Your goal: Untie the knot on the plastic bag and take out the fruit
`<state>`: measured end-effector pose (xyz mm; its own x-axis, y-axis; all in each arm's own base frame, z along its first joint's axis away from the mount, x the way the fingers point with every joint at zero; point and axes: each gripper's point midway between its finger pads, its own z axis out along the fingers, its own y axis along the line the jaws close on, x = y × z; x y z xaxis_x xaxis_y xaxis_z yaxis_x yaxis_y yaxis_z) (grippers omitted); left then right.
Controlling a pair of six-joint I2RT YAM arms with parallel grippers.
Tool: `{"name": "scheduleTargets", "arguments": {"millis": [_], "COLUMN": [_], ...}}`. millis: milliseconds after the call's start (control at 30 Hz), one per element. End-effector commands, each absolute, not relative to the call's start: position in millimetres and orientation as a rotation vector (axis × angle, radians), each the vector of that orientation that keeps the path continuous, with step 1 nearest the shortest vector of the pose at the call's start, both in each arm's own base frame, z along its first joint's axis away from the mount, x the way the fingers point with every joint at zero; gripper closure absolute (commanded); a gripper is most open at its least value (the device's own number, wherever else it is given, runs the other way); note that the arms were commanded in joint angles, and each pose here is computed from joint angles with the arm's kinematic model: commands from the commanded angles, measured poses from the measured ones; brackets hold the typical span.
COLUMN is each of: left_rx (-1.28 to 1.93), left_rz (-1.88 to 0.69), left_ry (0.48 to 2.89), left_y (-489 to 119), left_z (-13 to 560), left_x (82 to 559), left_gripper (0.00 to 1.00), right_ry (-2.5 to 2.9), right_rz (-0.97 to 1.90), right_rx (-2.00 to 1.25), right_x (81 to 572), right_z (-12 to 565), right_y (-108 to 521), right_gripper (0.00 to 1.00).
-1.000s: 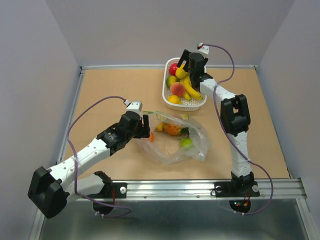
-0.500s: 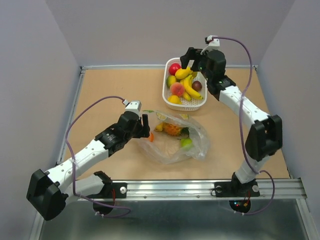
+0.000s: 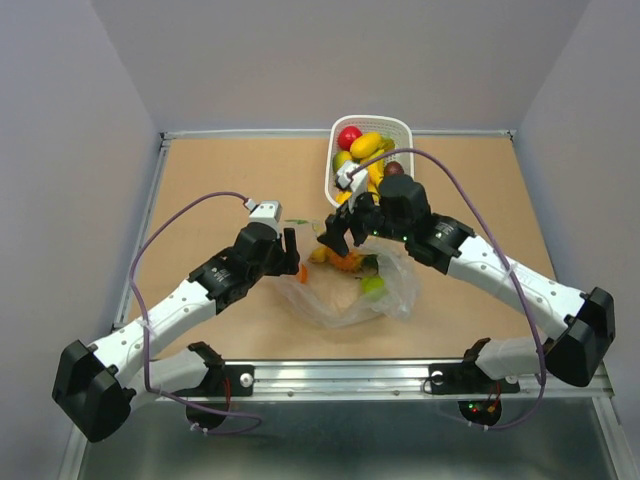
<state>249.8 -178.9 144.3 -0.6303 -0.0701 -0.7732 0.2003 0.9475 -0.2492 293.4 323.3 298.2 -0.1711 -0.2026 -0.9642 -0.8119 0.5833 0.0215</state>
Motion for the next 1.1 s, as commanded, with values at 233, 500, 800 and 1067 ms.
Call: {"name": "scheduleTargets", "arguments": {"millis": [233,500,800,1067], "left_rx": [0.068,0.078,0.098,0.109], "left_rz": [-0.402,-0.409,-0.471,-0.468], "left_ry": [2.192,2.198,2.187,2.19], "left_y": [-175.6,-176.3,-184.9,-185.5], "left_z": [151.2,148.9,153.0,152.5], "left_x": [251.9,249.9,247.1,247.5], "left_gripper": [0.24,0.24,0.24,0.24], "right_ry": [2.036,2.317,2.581,2.646], "right_rz": [0.578,0.39,0.052,-0.163], "right_rx": [-1.155,-1.0,-0.636,-0.443], "right_x": [210.3,210.3,211.8,207.3], "right_z": [192.7,137.6,83.9,59.9], "right_y": [314.5,286.9,238.4,204.9], "right_gripper": [0.22,0.33,0.34,0.3]}}
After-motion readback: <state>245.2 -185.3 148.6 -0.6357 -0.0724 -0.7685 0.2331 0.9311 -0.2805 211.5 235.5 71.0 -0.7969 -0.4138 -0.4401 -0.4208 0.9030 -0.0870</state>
